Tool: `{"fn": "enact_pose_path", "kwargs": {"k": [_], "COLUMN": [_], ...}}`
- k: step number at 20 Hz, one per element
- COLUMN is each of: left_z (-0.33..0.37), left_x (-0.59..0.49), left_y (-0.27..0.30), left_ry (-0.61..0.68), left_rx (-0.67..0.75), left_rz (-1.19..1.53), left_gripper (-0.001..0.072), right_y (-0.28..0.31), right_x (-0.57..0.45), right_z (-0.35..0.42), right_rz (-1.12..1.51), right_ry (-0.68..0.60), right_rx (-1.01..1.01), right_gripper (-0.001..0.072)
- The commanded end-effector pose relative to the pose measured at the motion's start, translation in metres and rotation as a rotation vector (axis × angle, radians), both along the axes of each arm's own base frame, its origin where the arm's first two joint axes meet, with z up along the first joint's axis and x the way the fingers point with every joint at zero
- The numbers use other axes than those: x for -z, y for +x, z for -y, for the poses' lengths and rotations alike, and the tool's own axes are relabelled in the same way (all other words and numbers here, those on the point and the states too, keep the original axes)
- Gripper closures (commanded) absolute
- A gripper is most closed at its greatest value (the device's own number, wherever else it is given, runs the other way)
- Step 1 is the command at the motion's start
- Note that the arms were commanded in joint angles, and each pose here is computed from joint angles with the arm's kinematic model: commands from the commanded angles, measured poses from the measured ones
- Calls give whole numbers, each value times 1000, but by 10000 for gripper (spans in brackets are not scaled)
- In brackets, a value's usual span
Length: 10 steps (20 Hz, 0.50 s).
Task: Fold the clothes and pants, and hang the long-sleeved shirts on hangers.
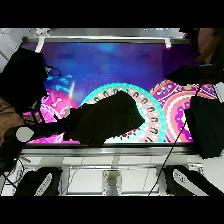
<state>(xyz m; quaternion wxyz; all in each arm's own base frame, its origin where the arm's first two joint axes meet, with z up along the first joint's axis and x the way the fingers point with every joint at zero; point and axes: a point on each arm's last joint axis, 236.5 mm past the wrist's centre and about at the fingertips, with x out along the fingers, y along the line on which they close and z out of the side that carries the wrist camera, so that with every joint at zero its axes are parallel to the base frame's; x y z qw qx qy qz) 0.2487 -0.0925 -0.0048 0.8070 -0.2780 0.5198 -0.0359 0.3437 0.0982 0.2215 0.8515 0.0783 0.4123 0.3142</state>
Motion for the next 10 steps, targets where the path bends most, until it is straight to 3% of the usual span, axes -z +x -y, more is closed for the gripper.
{"fn": "enact_pose_path", "kwargs": {"k": [1,4,10], "left_z": [-1,-1,-1], "left_x": [1,0,1], "left_y": [0,0,0], "left_ry": [5,4,5], "left_rx": [0,0,0], "left_rz": [0,0,0], "left_gripper": [682,683,683], "right_y": [-14,-37,-59], "right_x": [56,150,270], "right_z": [2,23,21], "right_rz": [-99,-305,-561], "right_ry": [-87,-189,-105], "right_rx": [-75,-39,130], "right_gripper": [267,267,266]}}
